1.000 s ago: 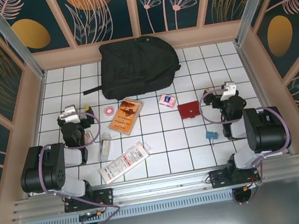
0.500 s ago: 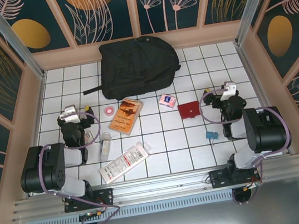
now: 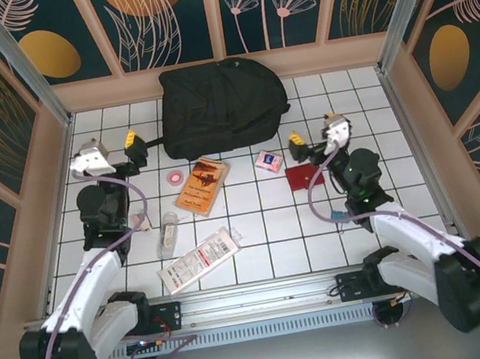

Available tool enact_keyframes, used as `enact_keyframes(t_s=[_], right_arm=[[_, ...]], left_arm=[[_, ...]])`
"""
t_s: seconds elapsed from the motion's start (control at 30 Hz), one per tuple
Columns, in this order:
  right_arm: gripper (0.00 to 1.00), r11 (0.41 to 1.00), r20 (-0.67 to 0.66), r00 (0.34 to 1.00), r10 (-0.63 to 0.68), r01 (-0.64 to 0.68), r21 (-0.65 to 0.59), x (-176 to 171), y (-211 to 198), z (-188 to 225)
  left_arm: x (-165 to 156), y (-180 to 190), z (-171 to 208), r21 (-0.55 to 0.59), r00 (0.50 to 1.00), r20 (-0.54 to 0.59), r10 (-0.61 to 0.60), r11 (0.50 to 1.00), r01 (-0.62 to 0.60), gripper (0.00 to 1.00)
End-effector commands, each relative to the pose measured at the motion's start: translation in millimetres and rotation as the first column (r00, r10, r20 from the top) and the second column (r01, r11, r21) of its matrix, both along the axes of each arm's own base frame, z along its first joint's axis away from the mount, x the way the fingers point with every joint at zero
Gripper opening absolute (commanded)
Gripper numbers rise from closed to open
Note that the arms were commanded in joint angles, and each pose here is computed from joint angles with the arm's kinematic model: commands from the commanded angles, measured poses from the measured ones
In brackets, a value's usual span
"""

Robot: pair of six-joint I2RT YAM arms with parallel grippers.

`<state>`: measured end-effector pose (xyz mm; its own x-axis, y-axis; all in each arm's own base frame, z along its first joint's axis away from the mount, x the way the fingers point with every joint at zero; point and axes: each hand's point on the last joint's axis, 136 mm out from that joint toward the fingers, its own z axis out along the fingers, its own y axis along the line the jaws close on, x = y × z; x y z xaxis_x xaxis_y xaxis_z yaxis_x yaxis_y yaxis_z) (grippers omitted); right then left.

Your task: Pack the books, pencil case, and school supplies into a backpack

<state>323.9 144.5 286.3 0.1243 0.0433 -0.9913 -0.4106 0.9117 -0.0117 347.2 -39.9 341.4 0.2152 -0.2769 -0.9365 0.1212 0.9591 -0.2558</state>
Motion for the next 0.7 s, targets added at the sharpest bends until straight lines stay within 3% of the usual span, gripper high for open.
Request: enact_keyframes(t_s=[0.0,0.13,0.2,0.3,0.37,0.43,0.57,0.67], right_arm=[[0.99,0.994,-0.014,0.998,0.055,-0.056,-0.094,-25.5,40.9,22.4],[0.99,0.99,-0.103,0.991,0.081,-0.092,-0.107,-31.3,71.1,51.9],[0.99,0.997,-0.199,0.977,-0.073,0.074,-0.002,-10.2,54.8,68.6],[0.99,0.951,-0.443,0.868,-0.223,0.293,0.095,20.9,21.7,65.7],[0.99,0.963,-0.54,0.831,-0.13,0.235,0.131,44.0,19.9,55.7],[0.99,0.938,-0.622,0.78,-0.069,0.263,0.226,64.2,3.4,40.5],[0.99,0.947,-0.654,0.756,-0.029,0.23,0.223,83.6,3.7,17.0],[0.99,0.924,-0.684,0.723,-0.094,0.319,0.21,107.0,-3.4,-1.3]], left_arm=[[-7.5,-39.4,-6.9,-0.173,0.961,-0.162,-0.226,0.965,0.197,0.99],[-24.3,-72.7,11.9,-0.099,0.926,-0.232,-0.297,0.955,0.281,0.99],[-24.3,-65.3,9.8,-0.155,0.92,-0.298,-0.256,0.964,0.218,0.99],[-27.8,-47.3,-3.9,-0.278,0.897,-0.397,-0.194,0.957,0.084,0.99],[-27.7,-35.3,-13.5,-0.307,0.907,-0.396,-0.14,0.952,0.013,0.99],[-24.3,-33.9,-27.3,-0.333,0.907,-0.4,-0.134,0.943,-0.007,0.99],[0.2,-57.5,-60.7,-0.256,0.791,-0.588,-0.17,0.967,0.018,0.99],[6.2,-69.4,-75.7,-0.263,0.751,-0.626,-0.211,0.963,0.051,0.99]])
